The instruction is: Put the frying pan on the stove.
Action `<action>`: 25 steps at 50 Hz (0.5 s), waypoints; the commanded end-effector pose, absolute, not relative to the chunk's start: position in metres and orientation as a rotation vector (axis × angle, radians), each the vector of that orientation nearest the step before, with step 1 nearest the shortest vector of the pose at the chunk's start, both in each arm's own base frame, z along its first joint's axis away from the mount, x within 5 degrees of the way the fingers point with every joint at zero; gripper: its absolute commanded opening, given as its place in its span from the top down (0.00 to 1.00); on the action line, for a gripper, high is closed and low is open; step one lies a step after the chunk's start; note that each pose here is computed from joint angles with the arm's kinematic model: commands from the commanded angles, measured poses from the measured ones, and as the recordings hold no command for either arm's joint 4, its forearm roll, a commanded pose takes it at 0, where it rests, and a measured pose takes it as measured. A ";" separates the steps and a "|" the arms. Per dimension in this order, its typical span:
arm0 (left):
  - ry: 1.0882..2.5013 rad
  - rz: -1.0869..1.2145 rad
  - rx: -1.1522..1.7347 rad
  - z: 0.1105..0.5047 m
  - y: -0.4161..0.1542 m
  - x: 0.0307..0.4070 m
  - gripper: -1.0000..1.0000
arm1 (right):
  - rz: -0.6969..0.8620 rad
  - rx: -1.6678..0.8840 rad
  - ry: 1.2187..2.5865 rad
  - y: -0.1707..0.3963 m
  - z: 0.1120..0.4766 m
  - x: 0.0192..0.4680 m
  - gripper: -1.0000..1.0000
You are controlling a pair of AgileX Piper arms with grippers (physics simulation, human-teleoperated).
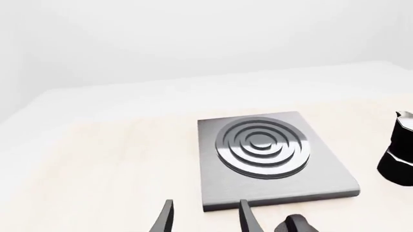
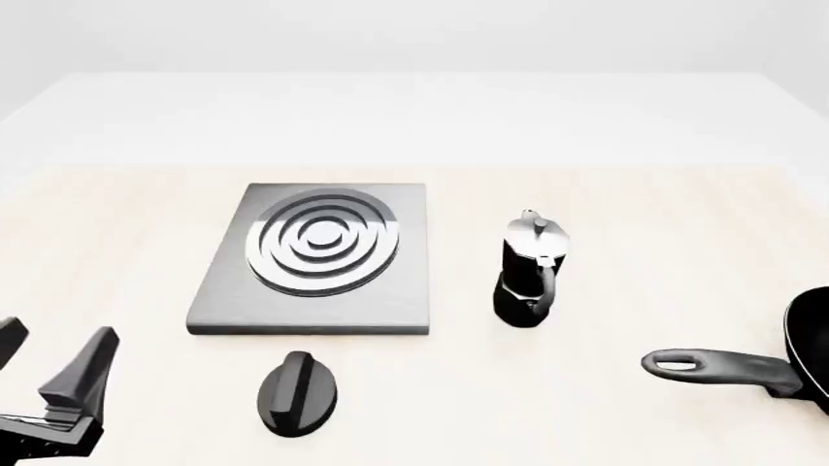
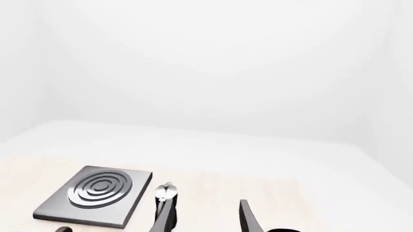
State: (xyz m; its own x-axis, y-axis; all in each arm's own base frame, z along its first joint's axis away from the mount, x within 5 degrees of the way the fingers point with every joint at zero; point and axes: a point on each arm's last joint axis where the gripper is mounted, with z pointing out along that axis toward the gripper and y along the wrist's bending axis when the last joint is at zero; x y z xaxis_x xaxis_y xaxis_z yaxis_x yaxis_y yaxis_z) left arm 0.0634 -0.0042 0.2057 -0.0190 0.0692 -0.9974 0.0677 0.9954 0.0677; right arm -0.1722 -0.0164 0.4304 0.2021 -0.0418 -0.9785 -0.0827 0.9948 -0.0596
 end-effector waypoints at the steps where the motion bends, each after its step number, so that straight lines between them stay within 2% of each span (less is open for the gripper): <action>1: 1.568 -0.038 0.099 0.207 -0.005 0.059 0.00 | 0.027 -0.062 1.381 -0.011 0.430 -0.174 0.00; 11: 1.548 -0.101 0.151 0.226 -0.012 0.071 0.00 | 0.038 -0.080 1.346 -0.015 0.433 -0.183 0.00; 25: 1.520 -0.131 0.233 0.261 -0.029 0.121 0.00 | 0.064 -0.079 1.344 -0.018 0.433 -0.183 0.00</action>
